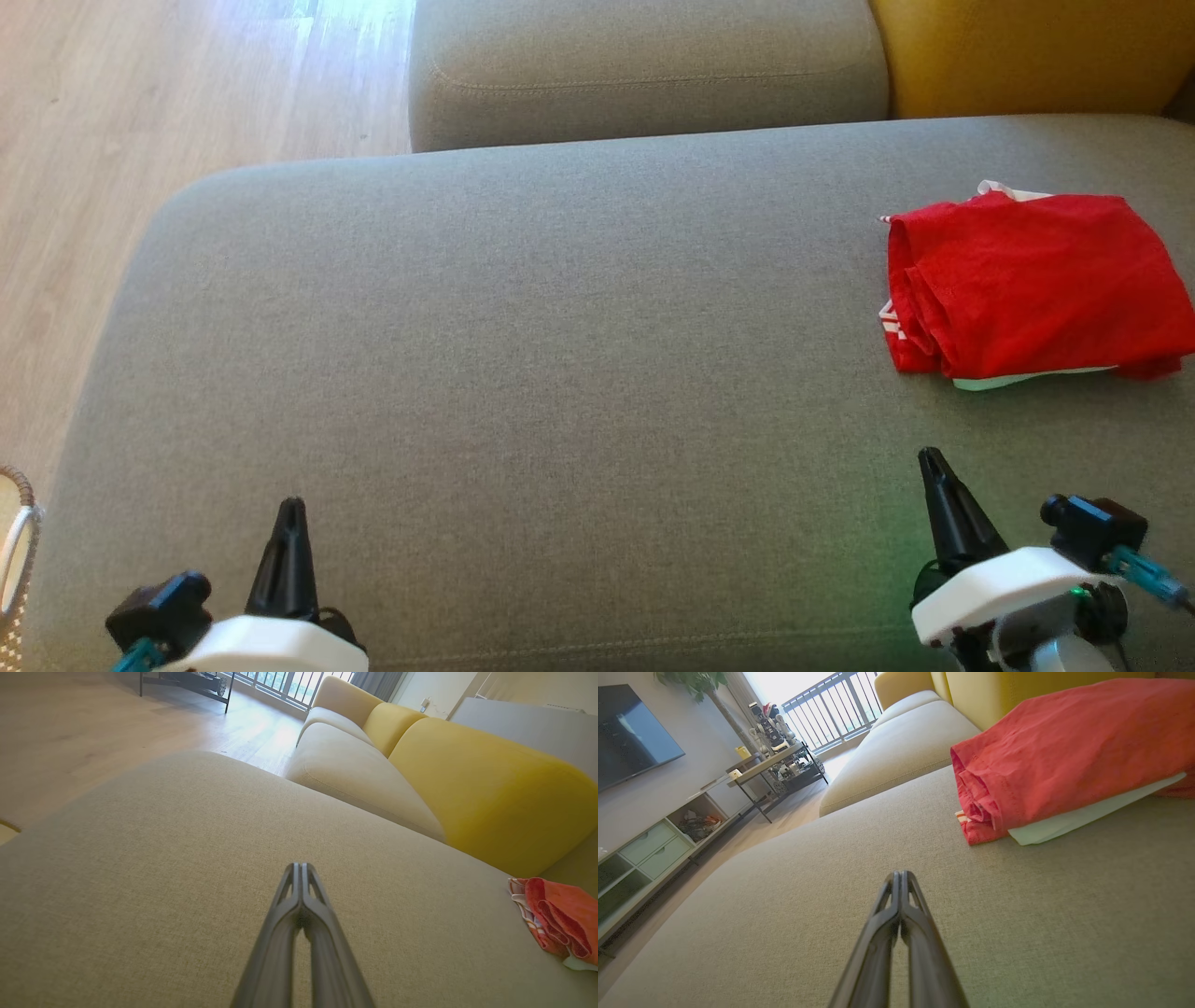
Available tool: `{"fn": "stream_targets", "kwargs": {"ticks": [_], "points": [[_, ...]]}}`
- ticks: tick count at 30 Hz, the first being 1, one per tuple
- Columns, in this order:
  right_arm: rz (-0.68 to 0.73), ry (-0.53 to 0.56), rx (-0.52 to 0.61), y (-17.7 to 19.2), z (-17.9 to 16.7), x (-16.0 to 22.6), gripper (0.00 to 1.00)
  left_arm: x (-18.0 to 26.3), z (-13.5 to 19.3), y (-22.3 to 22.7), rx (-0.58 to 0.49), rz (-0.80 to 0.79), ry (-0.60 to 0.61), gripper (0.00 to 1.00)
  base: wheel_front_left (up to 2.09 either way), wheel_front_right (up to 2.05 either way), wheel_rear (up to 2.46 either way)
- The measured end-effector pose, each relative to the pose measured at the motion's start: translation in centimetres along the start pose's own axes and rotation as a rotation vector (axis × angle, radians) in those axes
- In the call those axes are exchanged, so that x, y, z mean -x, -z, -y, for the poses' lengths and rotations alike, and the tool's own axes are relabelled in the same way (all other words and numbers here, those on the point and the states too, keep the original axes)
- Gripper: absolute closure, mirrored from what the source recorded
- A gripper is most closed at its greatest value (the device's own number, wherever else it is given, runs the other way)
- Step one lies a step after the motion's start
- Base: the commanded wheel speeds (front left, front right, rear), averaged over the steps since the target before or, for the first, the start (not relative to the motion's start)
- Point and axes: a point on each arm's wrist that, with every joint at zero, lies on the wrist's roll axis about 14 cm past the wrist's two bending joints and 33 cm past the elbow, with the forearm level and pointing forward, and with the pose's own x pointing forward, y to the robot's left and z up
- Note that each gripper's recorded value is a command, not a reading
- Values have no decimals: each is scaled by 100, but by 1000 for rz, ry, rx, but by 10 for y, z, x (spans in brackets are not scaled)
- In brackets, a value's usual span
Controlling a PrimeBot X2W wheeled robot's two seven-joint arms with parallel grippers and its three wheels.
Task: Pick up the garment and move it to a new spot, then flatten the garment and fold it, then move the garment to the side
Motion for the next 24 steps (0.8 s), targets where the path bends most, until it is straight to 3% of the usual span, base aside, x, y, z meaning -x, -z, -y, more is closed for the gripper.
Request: {"fn": "stream_targets", "kwargs": {"ticks": [24], "points": [[0,50,-259,-4,10,-1,100,-11,-3,1,257,-37,-22,100,0,0,0]]}}
